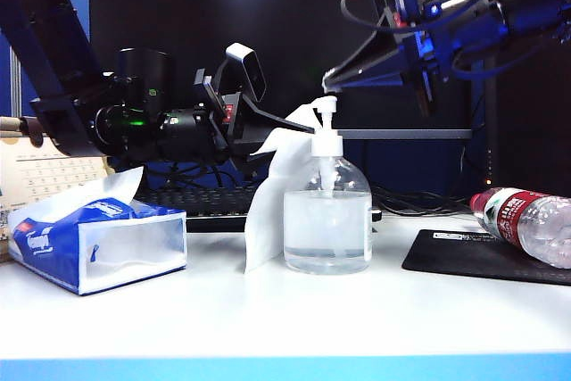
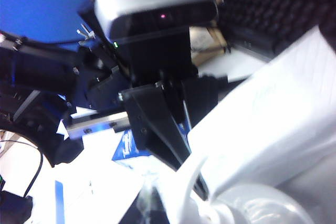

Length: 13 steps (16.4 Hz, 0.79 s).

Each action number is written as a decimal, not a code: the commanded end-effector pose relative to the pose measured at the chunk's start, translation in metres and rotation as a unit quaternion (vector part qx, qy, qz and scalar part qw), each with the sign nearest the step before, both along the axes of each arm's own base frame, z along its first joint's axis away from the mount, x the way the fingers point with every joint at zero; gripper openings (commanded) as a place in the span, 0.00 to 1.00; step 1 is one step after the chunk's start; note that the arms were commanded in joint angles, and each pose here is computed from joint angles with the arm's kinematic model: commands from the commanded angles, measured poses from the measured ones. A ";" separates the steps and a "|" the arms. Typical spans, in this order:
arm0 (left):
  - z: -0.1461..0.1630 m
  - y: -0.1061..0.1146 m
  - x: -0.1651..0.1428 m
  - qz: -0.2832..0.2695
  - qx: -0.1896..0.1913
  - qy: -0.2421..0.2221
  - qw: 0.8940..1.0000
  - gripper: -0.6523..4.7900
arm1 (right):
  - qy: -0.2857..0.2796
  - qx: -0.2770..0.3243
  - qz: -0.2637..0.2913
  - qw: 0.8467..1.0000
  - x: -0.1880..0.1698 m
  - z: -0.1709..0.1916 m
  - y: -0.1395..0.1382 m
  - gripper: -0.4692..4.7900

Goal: Pull out a tissue from the tissue dispenser, then press the switch of the alcohol sanitizer bottle to drop some sanitizer on the paper tissue, and finally place the treated tissue on the table.

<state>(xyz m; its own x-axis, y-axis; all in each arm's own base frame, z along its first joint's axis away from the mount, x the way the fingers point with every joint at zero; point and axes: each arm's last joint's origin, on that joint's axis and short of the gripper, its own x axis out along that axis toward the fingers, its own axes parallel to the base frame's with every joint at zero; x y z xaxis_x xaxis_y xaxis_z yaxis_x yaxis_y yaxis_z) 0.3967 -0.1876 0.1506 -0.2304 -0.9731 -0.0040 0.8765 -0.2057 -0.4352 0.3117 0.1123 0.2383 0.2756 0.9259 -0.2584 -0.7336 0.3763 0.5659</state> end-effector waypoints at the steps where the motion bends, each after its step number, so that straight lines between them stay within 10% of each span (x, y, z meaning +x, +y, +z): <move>1: 0.001 -0.001 0.001 -0.005 -0.001 -0.003 1.000 0.11 | -0.006 0.003 0.006 1.000 -0.001 0.001 0.001 0.08; 13: 0.007 -0.002 0.004 -0.019 -0.004 -0.006 1.000 0.11 | 0.012 -0.002 0.006 1.000 0.003 -0.010 0.003 0.08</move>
